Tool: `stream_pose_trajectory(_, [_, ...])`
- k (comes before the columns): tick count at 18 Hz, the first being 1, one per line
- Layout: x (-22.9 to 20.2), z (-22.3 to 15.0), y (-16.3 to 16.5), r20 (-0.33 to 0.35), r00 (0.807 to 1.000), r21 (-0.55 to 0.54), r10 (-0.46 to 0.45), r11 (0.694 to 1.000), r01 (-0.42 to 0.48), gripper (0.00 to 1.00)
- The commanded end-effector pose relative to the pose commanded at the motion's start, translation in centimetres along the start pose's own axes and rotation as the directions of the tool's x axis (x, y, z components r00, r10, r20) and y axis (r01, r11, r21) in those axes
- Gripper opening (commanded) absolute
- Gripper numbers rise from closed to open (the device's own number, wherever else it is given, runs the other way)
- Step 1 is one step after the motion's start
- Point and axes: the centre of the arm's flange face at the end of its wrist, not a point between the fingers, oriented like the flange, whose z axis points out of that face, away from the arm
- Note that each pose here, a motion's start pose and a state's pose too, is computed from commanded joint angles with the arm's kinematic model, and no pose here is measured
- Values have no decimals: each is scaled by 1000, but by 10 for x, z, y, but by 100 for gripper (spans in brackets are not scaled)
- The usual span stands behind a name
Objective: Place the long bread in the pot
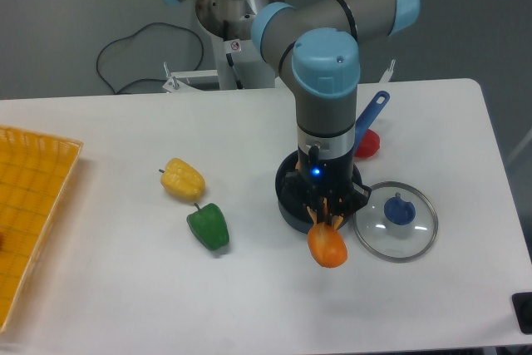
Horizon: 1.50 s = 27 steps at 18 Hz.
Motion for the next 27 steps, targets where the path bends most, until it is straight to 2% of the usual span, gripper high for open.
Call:
stream_pose_trajectory(4, [-5,7,1,-2,1000,-2,0,1000,0,9])
stream_pose_trajectory(10, [-5,40,5,-31,1000,-31,-4,1000,3,10])
stream_pose_trajectory(21, [-2,59,13,-53,998,-50,22,998,-25,12])
stream_pose_trajectory(23, [-2,59,14,-52,998,-49,27,998,-29,14])
stream_pose_trajectory(24, [-1,60,14,-53,998,-49,34,998,-37,19])
stream_pose_trajectory(27, [1,64,17,-60,997,-55,52,997,-55,18])
